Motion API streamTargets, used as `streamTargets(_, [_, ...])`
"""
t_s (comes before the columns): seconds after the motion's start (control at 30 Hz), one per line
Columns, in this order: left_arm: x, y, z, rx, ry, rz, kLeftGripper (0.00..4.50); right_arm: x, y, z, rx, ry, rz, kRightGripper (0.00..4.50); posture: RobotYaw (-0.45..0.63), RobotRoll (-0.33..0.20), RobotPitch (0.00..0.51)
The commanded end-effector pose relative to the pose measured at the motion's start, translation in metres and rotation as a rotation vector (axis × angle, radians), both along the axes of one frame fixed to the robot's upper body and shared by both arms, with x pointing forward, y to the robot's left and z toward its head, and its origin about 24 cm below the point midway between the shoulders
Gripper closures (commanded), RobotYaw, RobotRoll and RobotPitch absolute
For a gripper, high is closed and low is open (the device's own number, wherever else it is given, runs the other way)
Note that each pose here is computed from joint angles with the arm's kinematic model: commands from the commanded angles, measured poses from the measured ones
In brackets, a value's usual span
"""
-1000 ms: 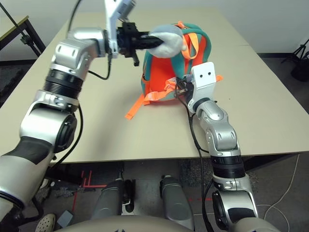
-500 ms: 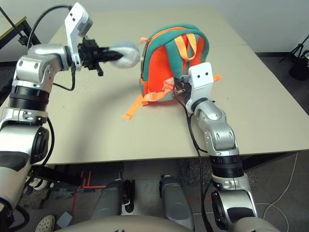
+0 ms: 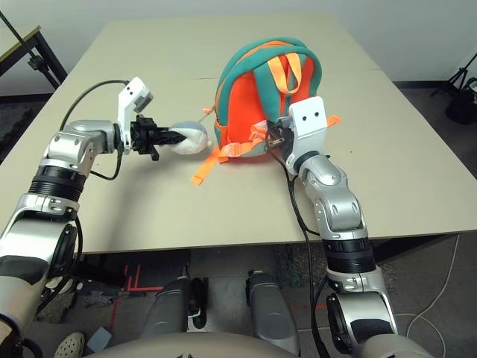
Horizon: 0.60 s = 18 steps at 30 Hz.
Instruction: Put the pencil case into the backpack and zip it.
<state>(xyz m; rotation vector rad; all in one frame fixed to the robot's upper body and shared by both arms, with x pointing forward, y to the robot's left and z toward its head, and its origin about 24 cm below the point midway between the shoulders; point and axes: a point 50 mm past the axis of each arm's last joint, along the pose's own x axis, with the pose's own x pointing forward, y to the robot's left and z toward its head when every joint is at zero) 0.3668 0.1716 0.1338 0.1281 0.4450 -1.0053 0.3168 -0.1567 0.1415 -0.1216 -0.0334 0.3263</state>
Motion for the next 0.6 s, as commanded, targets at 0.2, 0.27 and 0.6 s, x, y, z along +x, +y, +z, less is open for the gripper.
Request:
streamTargets(0.2, [-0.004, -0.01, -0.038, 0.02, 0.063, -0.002, 4.36, 0.0, 0.001, -0.003, -0.02, 0.018, 0.001, 3.84, -0.19, 0.0, 0.083])
streamTargets(0.27, [-0.002, -0.012, -0.033, -0.011, 0.047, 0.014, 4.36, 0.0, 0.001, -0.003, -0.02, 0.018, 0.001, 3.84, -0.19, 0.0, 0.084])
streamTargets(0.6, [-0.005, -0.02, 0.012, -0.177, 0.001, 0.003, 2.9, -0.003, 0.007, 0.001, 0.0, 0.032, 0.066, 3.84, -0.18, 0.0, 0.087])
